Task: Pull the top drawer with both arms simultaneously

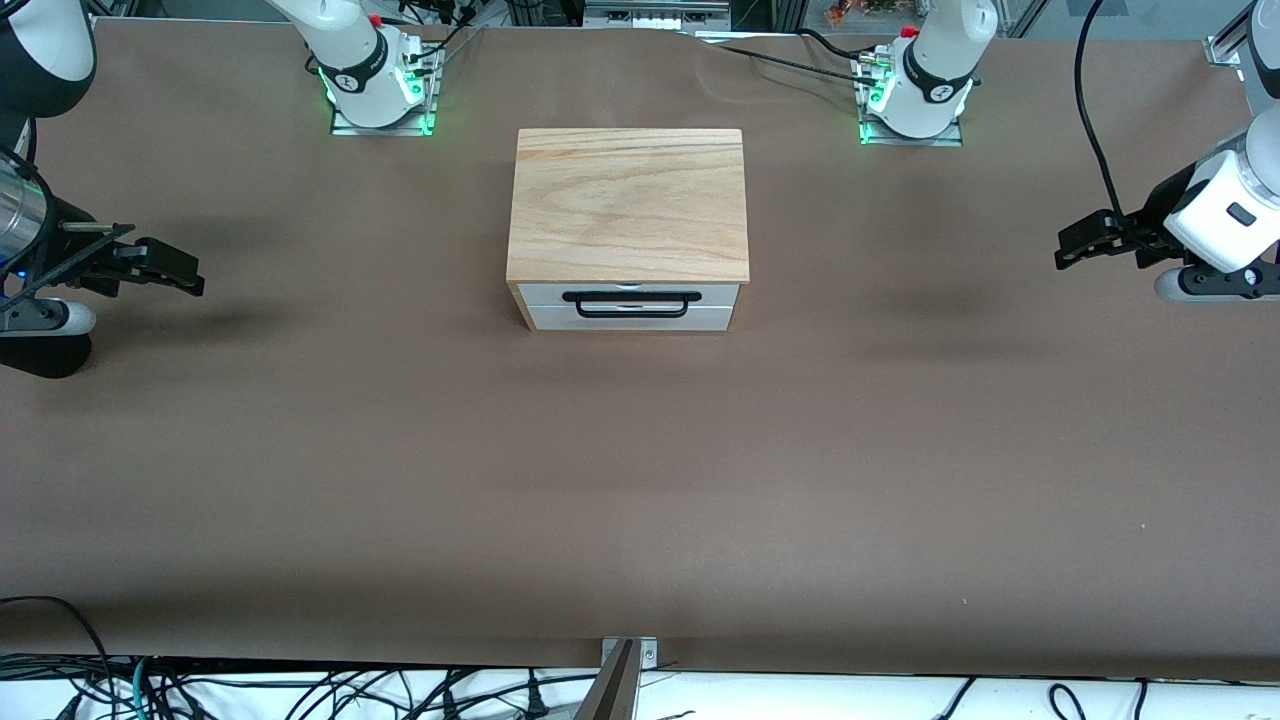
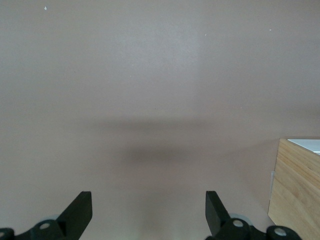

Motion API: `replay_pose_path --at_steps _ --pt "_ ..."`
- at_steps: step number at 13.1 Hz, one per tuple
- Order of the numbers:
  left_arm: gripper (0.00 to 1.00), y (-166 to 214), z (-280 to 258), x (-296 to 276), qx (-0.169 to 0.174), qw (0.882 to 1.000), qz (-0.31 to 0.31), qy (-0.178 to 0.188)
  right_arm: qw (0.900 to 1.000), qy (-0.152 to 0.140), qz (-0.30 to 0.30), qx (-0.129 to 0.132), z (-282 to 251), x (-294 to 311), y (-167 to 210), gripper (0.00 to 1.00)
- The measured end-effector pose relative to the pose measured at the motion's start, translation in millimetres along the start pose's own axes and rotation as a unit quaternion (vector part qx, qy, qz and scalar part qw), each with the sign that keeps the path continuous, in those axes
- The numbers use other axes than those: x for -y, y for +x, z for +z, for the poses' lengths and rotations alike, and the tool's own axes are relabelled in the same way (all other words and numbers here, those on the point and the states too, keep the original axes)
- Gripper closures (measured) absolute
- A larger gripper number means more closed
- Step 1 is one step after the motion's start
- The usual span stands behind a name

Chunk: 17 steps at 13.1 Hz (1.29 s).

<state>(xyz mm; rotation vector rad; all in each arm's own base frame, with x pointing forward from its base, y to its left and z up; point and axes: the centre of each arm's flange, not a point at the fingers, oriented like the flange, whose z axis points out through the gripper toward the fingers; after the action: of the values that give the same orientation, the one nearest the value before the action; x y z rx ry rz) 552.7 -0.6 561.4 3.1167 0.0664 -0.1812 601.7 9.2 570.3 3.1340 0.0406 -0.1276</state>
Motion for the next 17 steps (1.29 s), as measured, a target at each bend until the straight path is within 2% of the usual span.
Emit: replay_pose_path --at_steps 8,17 --pt "0.0 0 0 0 0.0 1.0 0.0 0.0 1.0 0.0 -0.002 0.001 1 3 0 0.0" --pt "0.0 0 1 0 0.001 1.0 0.0 0.0 1.0 0.0 -0.006 0.028 13 7 0 0.0"
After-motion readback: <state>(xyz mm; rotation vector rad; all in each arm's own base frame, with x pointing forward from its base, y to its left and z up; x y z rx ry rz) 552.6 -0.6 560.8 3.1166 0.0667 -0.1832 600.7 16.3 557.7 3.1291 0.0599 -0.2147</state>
